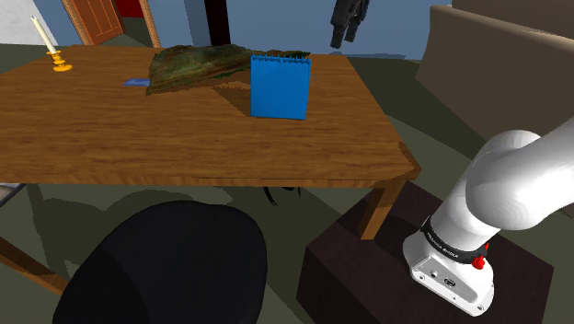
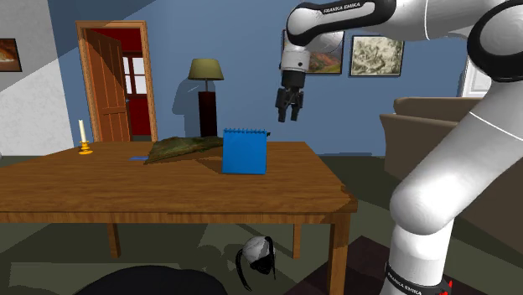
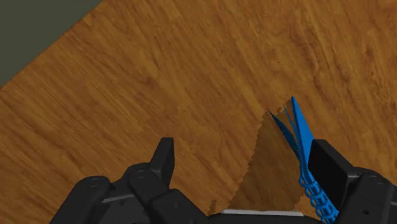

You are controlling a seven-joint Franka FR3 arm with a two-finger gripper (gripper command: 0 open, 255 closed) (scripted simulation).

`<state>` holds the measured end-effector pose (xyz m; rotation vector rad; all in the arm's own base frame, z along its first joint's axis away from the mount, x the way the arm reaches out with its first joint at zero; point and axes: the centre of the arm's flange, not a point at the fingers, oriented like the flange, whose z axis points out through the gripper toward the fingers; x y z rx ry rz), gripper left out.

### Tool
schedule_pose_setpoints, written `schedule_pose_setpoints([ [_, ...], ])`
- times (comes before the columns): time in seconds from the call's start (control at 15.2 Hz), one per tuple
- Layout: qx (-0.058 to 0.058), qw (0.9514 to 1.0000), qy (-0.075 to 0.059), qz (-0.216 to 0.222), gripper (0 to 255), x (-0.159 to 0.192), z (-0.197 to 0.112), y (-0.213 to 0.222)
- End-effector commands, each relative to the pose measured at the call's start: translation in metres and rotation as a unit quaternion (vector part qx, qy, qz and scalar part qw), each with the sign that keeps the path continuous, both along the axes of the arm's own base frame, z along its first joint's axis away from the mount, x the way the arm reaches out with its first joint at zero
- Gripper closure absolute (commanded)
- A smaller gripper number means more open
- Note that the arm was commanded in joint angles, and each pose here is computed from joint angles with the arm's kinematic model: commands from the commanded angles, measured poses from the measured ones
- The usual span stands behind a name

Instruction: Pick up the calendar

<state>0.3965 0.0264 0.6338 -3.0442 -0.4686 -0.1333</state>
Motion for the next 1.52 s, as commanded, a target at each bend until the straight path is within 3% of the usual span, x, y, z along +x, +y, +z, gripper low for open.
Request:
schedule_pose_setpoints([
  [0.0,0.001,0.9986,0.014,0.051,0,0.025,-0.002,0.021],
  [0.26,0.002,0.9882,0.042,0.147,0,0.065,-0.005,0.064],
  [0.4,0.003,0.9792,0.056,0.195,0,0.082,-0.007,0.089],
  [0.59,0.003,0.9611,0.077,0.265,0,0.102,-0.012,0.128],
  [0.66,0.003,0.9581,0.080,0.275,0,0.104,-0.012,0.134],
  [1.25,0.003,0.9581,0.080,0.275,0,0.104,-0.052,0.134],
  [1.32,0.003,0.9581,0.080,0.275,255,0.105,-0.052,0.134],
  [1.45,0.003,0.9581,0.080,0.275,255,0.105,-0.051,0.134],
])
